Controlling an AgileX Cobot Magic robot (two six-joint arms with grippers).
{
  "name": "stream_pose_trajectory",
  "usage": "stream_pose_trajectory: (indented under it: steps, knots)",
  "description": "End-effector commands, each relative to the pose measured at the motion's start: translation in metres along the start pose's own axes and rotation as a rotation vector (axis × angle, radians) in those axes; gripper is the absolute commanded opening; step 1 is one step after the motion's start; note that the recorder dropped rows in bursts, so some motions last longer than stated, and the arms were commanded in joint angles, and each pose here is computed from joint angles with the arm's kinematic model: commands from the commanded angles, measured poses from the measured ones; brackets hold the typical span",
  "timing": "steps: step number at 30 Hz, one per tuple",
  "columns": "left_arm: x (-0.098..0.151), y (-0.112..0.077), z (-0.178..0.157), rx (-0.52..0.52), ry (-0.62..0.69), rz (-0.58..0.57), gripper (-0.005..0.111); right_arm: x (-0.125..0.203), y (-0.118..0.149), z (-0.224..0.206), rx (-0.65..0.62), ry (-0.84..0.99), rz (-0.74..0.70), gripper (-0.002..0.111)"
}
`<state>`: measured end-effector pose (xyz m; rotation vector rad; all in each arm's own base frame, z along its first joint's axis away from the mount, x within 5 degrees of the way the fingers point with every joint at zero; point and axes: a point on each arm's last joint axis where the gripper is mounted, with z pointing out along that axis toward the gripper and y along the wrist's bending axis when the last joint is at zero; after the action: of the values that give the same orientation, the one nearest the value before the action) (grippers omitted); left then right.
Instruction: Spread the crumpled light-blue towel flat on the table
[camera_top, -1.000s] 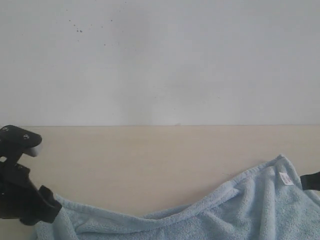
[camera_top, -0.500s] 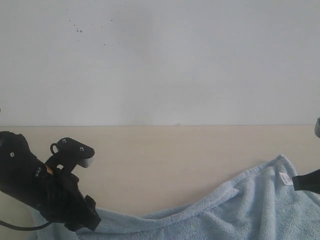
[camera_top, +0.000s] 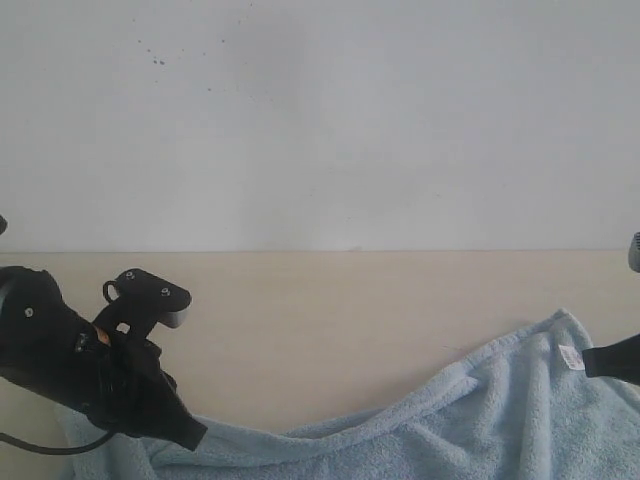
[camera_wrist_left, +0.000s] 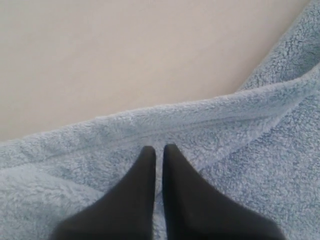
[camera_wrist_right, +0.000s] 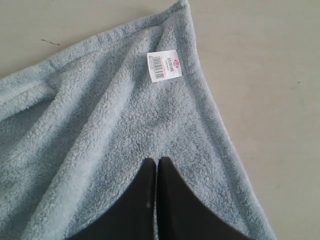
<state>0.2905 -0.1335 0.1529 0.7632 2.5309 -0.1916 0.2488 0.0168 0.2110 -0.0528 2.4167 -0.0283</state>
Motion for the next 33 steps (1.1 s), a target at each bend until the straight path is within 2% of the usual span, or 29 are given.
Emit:
stream_pose_trajectory:
  steps: [1,9,16,25,29,33]
  knots:
    - [-0.005,-0.001,0.0,-0.01,-0.033,0.0,0.004,0.0,0.0,0.001,-0.002,-0.004,0.004,0.0]
    - [0.007,-0.002,0.022,0.006,0.052,-0.03,0.004,0.0,0.0,0.001,-0.004,-0.004,0.019,0.0]
    - [0.011,0.001,0.038,-0.012,0.053,-0.049,0.004,0.0,0.0,0.001,-0.004,-0.004,0.019,0.0]
    - [0.017,0.023,0.054,-0.071,0.024,-0.103,0.004,-0.001,0.0,0.001,-0.008,-0.015,0.03,0.0]
    - [0.006,0.026,0.06,-0.084,-0.014,-0.103,0.004,-0.002,0.001,0.001,-0.015,-0.032,0.036,0.0]
    - [-0.016,0.032,0.07,-0.086,-0.052,-0.1,0.004,-0.002,0.001,0.001,-0.015,-0.03,0.038,0.0]
